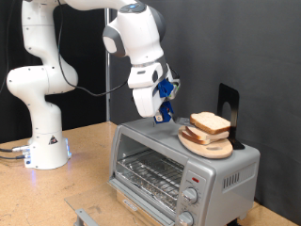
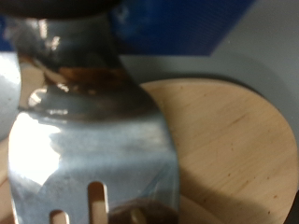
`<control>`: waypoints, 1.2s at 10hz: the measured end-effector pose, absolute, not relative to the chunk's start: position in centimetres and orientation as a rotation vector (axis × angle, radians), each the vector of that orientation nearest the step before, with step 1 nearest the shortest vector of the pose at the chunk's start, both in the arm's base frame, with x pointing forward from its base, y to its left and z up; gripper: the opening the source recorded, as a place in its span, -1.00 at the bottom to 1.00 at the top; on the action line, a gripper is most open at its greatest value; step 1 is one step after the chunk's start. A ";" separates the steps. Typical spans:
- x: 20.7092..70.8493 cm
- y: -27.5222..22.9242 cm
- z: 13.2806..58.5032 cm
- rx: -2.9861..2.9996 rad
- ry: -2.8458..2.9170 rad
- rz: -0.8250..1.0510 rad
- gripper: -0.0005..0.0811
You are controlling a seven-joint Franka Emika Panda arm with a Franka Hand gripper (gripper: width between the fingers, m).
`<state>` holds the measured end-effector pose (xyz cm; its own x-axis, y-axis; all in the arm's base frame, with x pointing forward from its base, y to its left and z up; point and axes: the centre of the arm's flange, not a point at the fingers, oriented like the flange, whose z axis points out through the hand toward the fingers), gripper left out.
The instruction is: Make a piece of toast with the oven
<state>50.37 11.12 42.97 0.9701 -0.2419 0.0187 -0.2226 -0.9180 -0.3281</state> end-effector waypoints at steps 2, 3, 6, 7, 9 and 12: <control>51.0 11.3 43.1 -2.791 0.348 -0.086 0.05; 51.4 11.5 43.1 -2.793 0.356 -0.087 0.03; 52.6 11.7 43.1 -2.795 0.364 -0.086 -0.01; 52.9 11.8 43.0 -2.796 0.364 -0.085 -0.02; 53.3 12.0 42.8 -2.795 0.359 -0.080 -0.02; 53.3 12.4 42.7 -2.794 0.329 -0.090 -0.02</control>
<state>53.30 12.41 42.68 0.9714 -0.2363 0.0240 -0.2159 -0.9205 -0.3255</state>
